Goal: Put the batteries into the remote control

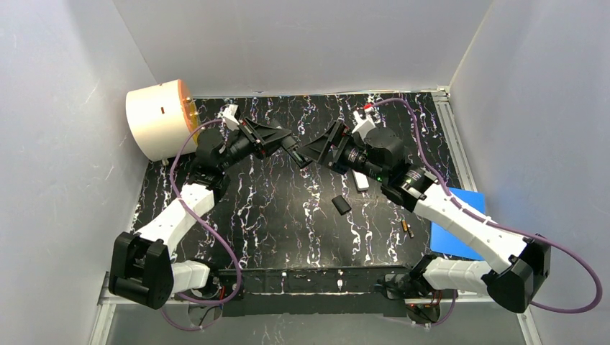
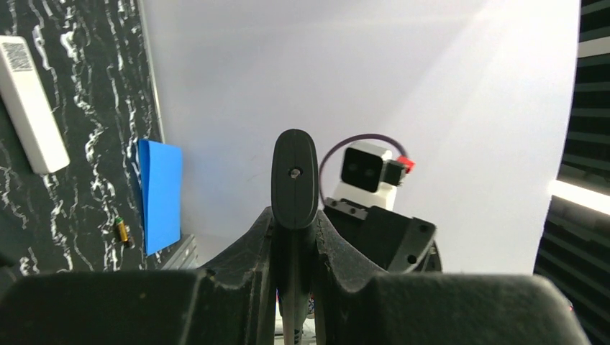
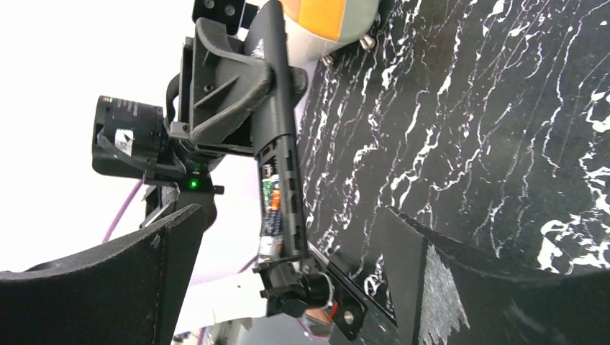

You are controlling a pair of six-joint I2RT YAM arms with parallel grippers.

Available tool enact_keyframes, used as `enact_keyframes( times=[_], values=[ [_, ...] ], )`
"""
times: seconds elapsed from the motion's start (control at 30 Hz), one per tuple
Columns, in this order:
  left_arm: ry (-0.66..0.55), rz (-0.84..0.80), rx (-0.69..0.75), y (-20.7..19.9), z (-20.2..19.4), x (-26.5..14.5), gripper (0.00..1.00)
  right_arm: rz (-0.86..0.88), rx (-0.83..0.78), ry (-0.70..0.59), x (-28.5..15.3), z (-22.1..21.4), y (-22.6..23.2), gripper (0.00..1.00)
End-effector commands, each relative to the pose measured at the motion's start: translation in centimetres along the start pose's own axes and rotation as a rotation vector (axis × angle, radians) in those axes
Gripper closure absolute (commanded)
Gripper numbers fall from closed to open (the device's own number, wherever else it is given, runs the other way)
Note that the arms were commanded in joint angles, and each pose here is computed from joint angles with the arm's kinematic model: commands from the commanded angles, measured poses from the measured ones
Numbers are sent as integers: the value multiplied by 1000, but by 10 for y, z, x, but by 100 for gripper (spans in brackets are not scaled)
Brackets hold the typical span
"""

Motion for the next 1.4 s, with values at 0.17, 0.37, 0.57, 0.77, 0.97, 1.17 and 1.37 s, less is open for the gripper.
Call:
enact_keyframes(
  times=[0.17,0.37,0.57,0.77,0.97,1.17,1.37],
  values=[
    [-8,-89,43,-37,6,-1,100,128,142,-81,-3,14,24,11],
    [-9,-86,50,-35,5,-2,100,85,166,-58,1,12,21,29],
    [-8,-86,54,-35,4,-4,100,60,182,-21,4,7,15,42],
    [0,-94,67,-37,2,-6,100,33,197,-10,9,6,10,54],
    [-15,-80,35,-32,1,-8,100,76,188,-36,4,8,13,28],
    [-36,-81,-34,-36,4,-8,100,257,165,-70,-5,6,18,18],
    [-53,-113,-78,-46,8,-9,100,329,170,-60,-8,4,22,25]
  ],
)
Point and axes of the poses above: each gripper's point midway between its finger pads, its own x axis out along the fingers, its own y axis along the line the jaws close on, z = x × y, the point moved 6 cm from there along -x, back along the fingers, and after that the axes turned 11 degrees about x, right-handed, at the moved point
